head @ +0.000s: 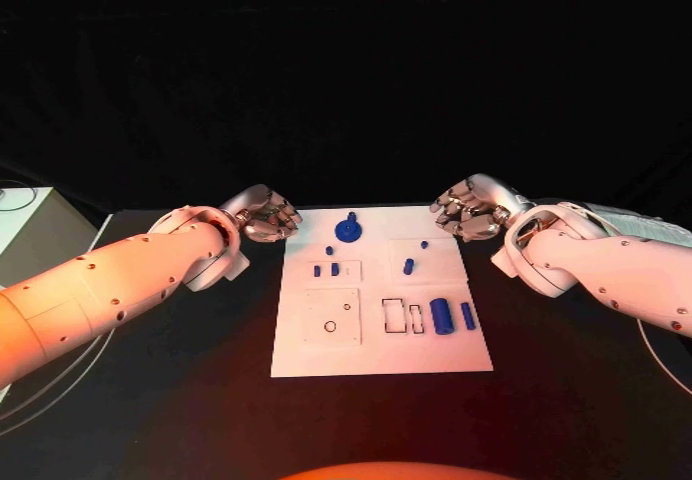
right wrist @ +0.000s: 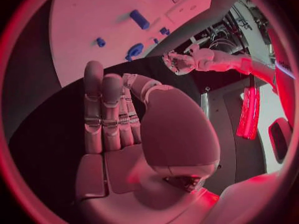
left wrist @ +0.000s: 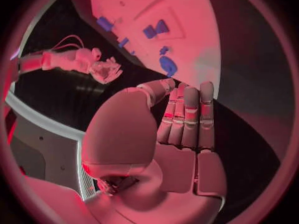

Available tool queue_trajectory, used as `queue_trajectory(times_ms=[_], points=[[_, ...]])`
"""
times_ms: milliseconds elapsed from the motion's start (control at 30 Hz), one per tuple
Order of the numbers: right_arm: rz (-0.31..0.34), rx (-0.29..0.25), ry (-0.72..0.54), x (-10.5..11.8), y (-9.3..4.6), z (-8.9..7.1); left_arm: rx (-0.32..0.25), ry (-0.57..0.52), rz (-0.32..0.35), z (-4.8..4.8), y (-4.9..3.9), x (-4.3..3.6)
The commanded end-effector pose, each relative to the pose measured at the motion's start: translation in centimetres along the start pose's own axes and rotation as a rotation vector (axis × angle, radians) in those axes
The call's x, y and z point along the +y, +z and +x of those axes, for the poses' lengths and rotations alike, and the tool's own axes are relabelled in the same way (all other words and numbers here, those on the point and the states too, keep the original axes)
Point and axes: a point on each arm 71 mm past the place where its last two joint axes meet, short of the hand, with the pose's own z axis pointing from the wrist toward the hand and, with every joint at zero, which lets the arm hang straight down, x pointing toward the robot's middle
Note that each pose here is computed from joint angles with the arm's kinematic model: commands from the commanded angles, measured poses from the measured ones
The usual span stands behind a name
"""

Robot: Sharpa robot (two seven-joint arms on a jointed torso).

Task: Assemble the parts on the task board

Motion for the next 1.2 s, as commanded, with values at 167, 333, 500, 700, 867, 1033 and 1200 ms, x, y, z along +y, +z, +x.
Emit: queue_trajectory(times_ms=[167, 333, 500, 700, 867, 1033, 1200], points=[[0.003, 0.106, -0.293, -0.1, 0.5, 1.7, 0.042, -0.725, 0.127, 0.40, -2.20, -0.50], [0.011, 0.115, -0.353, -0.1, 0.9, 2.2, 0.058, -0.835, 0.158, 0.76, -3.67, -0.78], [0.018, 0.117, -0.387, -0.1, 1.3, 2.6, 0.080, -0.871, 0.173, 1.05, -4.52, -1.02], [0.029, 0.123, -0.421, 0.0, 1.8, 3.3, 0.094, -0.886, 0.184, 1.21, -5.15, -1.27], [0.032, 0.134, -0.438, 0.0, 2.0, 3.9, 0.093, -0.886, 0.189, 1.22, -5.38, -1.43], [0.032, 0.152, -0.444, 0.1, 2.1, 4.3, 0.090, -0.885, 0.190, 1.16, -5.48, -1.50], [0.032, 0.166, -0.435, 0.3, 2.1, 4.7, 0.084, -0.884, 0.189, 1.11, -5.52, -1.52]])
